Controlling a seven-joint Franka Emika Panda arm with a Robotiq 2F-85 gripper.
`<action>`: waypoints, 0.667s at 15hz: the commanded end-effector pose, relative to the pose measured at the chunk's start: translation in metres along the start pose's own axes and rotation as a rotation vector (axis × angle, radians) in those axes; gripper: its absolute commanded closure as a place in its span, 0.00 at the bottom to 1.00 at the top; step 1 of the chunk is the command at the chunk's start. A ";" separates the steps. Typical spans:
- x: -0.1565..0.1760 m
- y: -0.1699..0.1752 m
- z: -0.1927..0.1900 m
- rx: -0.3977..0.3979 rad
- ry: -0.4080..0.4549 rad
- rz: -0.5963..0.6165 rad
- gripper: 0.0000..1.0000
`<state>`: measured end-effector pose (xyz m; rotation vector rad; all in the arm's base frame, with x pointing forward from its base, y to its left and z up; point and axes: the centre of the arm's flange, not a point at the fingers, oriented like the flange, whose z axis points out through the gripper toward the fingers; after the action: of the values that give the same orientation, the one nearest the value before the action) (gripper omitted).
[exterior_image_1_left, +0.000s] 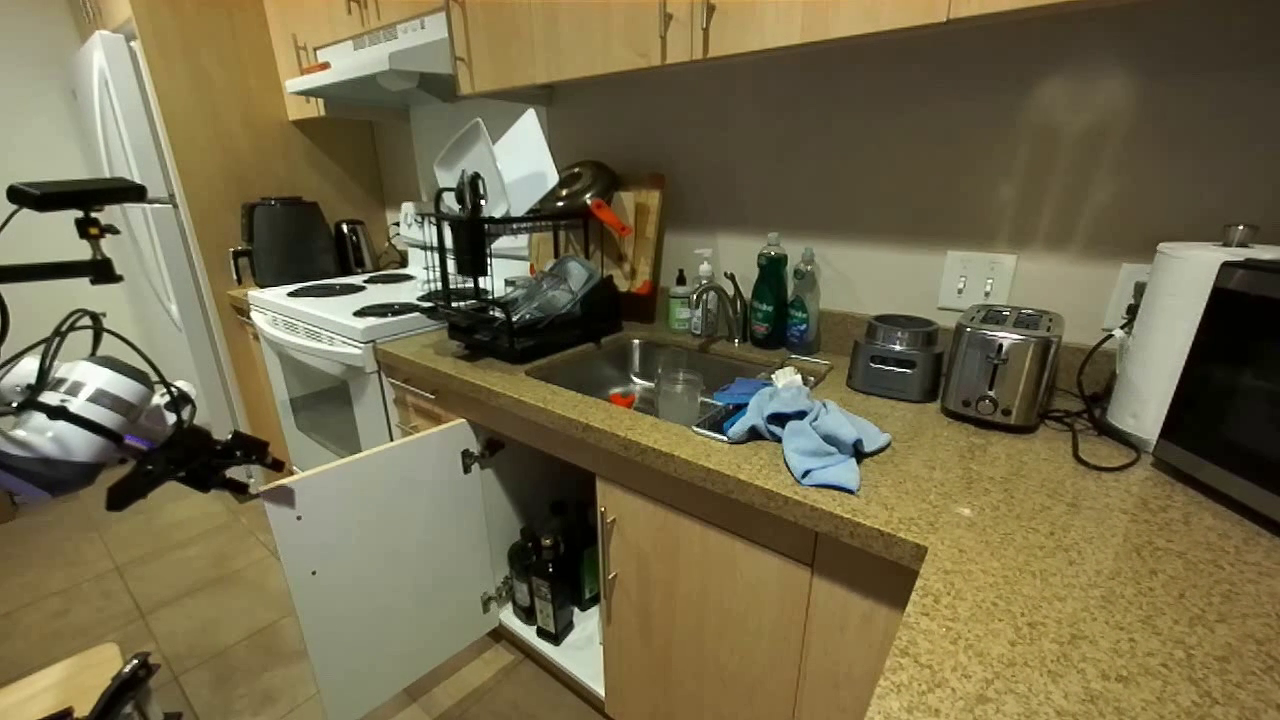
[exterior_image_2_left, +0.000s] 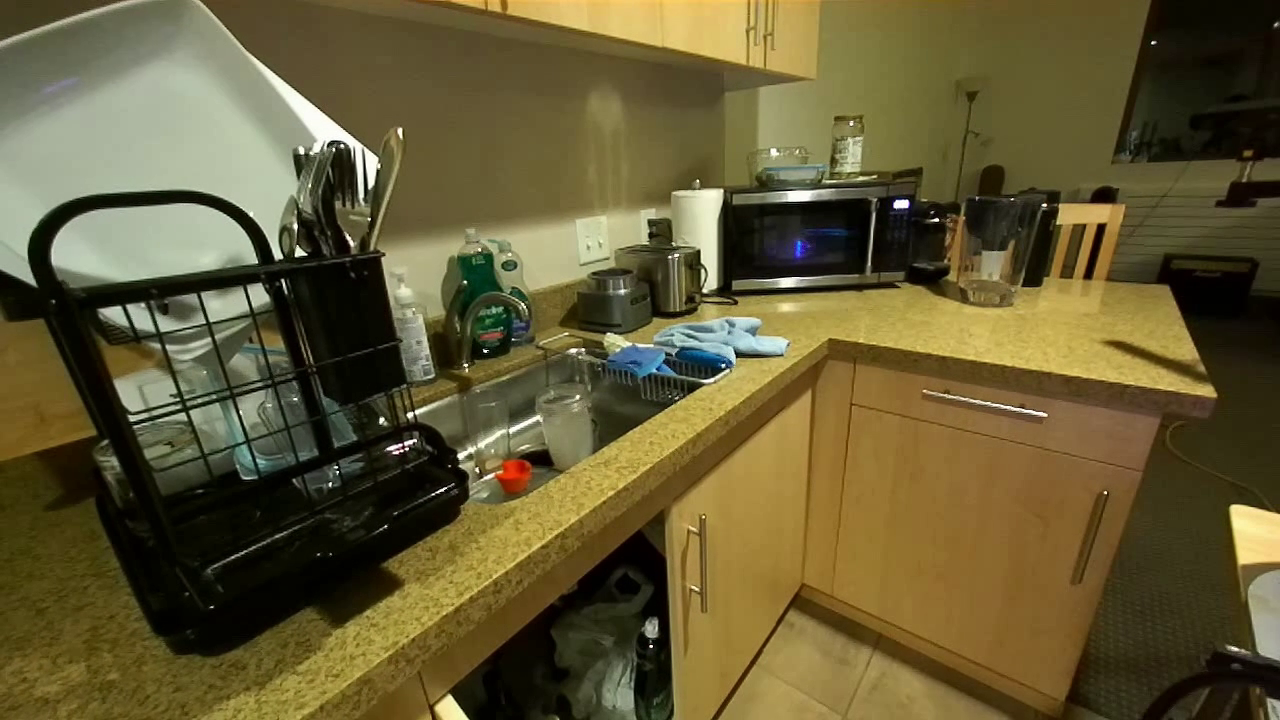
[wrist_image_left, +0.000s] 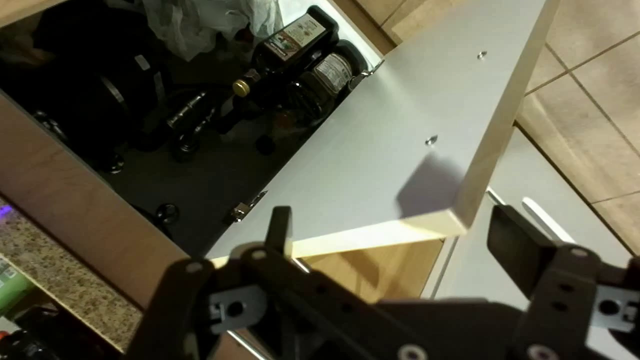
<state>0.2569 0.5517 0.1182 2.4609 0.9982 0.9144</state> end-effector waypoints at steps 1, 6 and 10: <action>-0.002 0.055 -0.007 -0.004 -0.015 0.093 0.00; 0.012 0.135 0.037 -0.042 -0.105 0.238 0.00; 0.014 0.206 0.075 -0.050 -0.190 0.372 0.00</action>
<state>0.3889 0.4474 0.1614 2.5794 0.5576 0.8575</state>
